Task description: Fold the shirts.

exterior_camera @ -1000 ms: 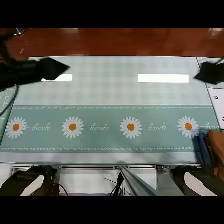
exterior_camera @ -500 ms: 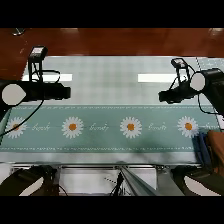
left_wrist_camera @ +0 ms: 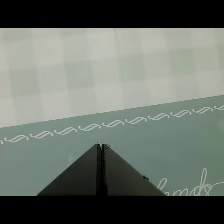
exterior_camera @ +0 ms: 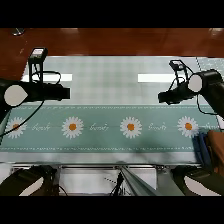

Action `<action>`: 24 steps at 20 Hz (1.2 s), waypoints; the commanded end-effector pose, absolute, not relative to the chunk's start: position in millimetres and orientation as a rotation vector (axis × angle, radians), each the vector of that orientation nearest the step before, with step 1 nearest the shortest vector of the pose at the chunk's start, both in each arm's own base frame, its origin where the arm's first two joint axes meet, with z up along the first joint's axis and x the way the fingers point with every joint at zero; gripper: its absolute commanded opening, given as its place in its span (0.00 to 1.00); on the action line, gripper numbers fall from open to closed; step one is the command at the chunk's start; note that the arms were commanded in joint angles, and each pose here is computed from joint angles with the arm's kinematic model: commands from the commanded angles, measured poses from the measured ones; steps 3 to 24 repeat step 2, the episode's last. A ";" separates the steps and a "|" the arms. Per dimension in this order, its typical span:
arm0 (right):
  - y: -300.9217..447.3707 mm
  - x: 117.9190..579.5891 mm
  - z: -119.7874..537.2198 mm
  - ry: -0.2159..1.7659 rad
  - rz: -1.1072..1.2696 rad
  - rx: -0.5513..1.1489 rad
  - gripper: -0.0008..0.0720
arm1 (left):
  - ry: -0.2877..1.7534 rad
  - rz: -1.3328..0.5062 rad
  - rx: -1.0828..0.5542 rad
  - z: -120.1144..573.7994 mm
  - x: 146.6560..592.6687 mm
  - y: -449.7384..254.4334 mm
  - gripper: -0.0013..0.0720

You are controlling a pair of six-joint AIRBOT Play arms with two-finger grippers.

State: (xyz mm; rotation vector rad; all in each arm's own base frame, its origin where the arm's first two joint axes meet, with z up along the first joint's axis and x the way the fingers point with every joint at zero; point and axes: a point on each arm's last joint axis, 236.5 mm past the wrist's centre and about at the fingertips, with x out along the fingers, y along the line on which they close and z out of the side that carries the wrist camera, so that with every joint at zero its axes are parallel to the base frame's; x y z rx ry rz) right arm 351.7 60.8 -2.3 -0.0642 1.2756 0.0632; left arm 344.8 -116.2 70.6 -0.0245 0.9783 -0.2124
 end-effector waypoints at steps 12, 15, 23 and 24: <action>60.9 351.7 -2.5 1.276 0.063 -0.063 0.06 | 0.980 -0.211 -0.023 70.0 344.7 -116.0 0.05; 60.9 351.7 -2.5 1.276 0.063 -0.063 0.06 | 0.980 -0.211 -0.023 70.0 344.7 -116.0 0.05; 60.9 351.7 -2.5 1.276 0.063 -0.063 0.06 | 0.980 -0.211 -0.023 70.0 344.7 -116.0 0.05; 60.9 351.7 -2.5 1.276 0.063 -0.063 0.06 | 0.980 -0.211 -0.023 70.0 344.7 -116.0 0.05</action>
